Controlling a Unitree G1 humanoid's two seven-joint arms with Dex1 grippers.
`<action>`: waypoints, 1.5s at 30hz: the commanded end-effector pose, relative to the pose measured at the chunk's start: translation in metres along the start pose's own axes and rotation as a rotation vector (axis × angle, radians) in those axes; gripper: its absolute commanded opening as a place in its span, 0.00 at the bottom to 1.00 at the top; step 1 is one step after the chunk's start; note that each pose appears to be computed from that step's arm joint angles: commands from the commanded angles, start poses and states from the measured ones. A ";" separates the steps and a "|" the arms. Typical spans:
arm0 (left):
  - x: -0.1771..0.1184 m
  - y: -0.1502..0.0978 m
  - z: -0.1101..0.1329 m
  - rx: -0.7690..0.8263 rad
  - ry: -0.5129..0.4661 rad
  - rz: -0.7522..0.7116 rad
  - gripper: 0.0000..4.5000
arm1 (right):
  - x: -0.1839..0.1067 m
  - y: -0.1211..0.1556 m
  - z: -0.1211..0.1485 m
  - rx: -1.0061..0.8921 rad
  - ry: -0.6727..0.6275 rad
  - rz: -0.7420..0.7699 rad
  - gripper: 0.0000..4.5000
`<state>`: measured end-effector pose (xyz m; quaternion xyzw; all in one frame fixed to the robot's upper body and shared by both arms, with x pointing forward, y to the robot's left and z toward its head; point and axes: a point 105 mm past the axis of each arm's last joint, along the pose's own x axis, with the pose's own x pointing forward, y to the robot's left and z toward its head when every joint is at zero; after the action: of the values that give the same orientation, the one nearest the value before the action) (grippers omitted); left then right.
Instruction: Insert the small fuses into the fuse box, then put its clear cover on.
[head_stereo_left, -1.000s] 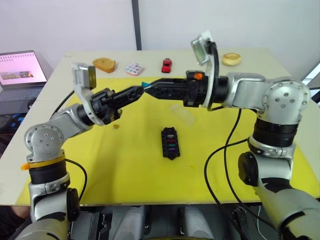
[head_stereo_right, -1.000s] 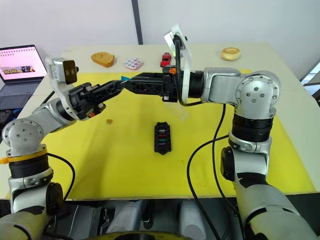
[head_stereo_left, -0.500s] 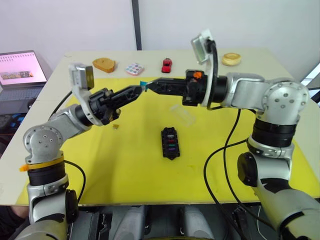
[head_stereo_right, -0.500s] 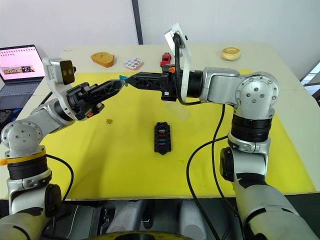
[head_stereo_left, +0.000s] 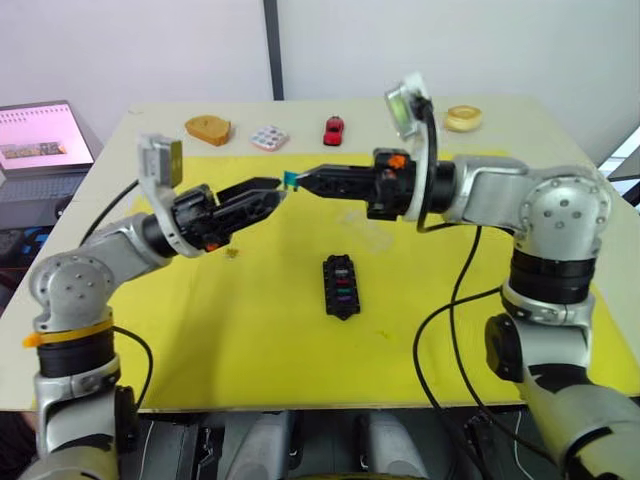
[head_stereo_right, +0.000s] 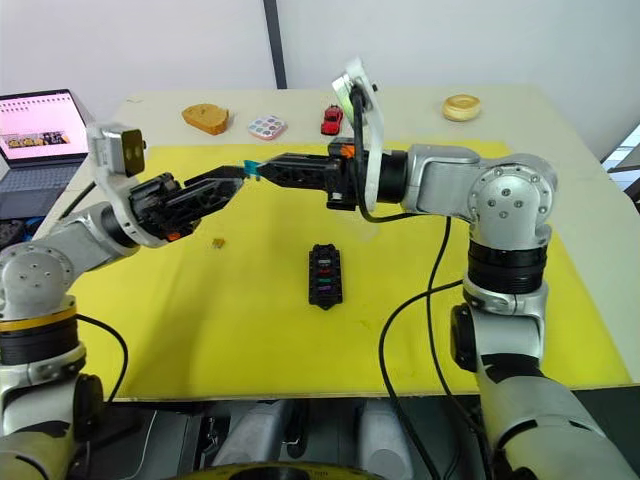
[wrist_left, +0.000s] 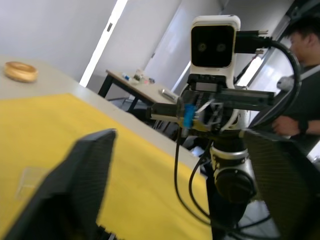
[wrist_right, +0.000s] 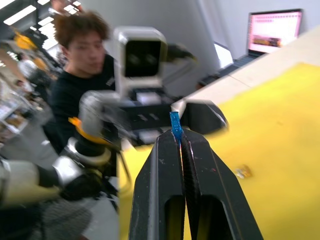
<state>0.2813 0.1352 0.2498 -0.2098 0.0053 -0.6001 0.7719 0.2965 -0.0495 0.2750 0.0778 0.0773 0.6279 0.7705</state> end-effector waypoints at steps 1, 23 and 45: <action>-0.009 -0.002 -0.003 0.100 0.088 0.045 0.99 | -0.016 -0.010 -0.001 -0.226 -0.046 -0.008 0.00; -0.015 0.006 -0.082 0.274 0.410 0.089 0.99 | -0.034 -0.066 -0.099 -0.492 0.224 0.093 0.00; -0.016 0.010 -0.084 0.262 0.402 0.101 0.99 | -0.033 -0.077 -0.117 -0.484 0.272 0.067 0.00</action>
<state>0.2626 0.1235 0.1599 0.0096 0.1078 -0.5882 0.8015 0.3351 -0.0975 0.1343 -0.1831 0.0458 0.6602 0.7270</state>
